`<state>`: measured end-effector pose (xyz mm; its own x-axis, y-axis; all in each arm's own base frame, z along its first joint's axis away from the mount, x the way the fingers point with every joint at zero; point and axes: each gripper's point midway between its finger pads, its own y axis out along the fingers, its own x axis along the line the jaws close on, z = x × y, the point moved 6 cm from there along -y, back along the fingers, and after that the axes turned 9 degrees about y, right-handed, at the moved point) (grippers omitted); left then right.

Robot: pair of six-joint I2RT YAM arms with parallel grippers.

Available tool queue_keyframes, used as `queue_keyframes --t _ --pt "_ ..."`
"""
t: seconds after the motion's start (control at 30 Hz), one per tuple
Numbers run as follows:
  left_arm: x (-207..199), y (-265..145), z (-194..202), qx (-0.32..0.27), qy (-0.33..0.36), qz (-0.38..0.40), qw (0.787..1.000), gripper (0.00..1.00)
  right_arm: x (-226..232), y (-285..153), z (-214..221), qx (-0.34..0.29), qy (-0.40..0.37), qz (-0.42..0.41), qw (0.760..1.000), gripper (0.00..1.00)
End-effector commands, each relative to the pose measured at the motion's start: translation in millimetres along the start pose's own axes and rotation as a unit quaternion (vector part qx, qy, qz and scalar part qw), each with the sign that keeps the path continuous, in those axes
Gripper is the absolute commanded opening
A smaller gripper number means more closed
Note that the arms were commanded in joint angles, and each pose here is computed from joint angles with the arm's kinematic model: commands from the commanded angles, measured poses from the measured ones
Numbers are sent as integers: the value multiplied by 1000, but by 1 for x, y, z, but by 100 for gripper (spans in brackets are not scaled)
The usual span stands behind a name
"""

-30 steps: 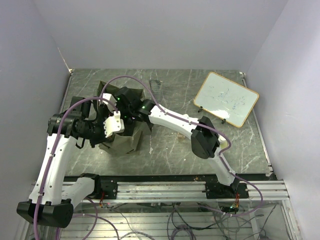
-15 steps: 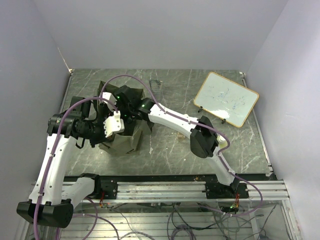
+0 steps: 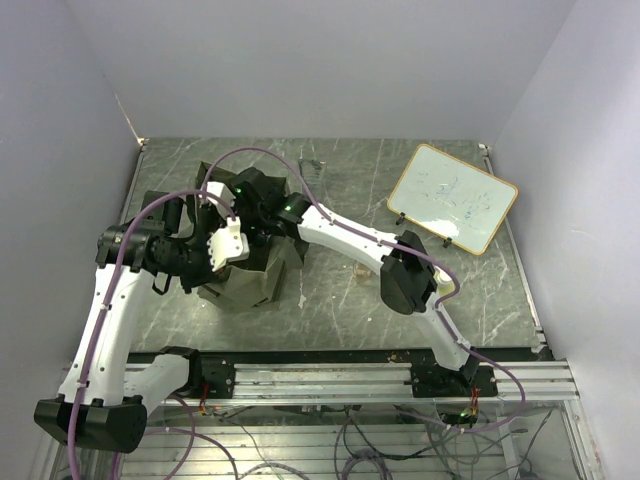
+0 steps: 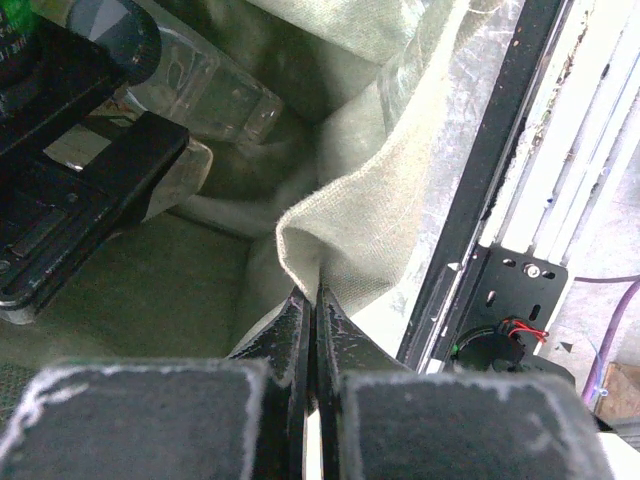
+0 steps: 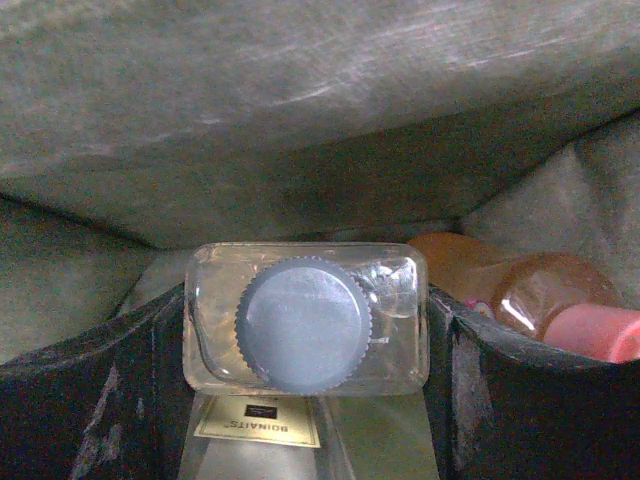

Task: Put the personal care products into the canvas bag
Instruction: Place the care product in the canvas bag.

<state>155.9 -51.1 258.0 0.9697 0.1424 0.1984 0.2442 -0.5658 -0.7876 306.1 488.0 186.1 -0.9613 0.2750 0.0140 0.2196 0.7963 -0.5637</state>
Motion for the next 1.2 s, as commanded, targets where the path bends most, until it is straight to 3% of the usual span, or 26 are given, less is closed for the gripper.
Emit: queue_keyframes --t 0.0,1.17 --pt "4 0 0 10 -7 -4 1000 7 -21 -11 -21 -41 -2 20 999 59" --pt "5 -3 -1 12 -12 -7 1000 7 -28 -24 -37 -65 2 17 998 97"
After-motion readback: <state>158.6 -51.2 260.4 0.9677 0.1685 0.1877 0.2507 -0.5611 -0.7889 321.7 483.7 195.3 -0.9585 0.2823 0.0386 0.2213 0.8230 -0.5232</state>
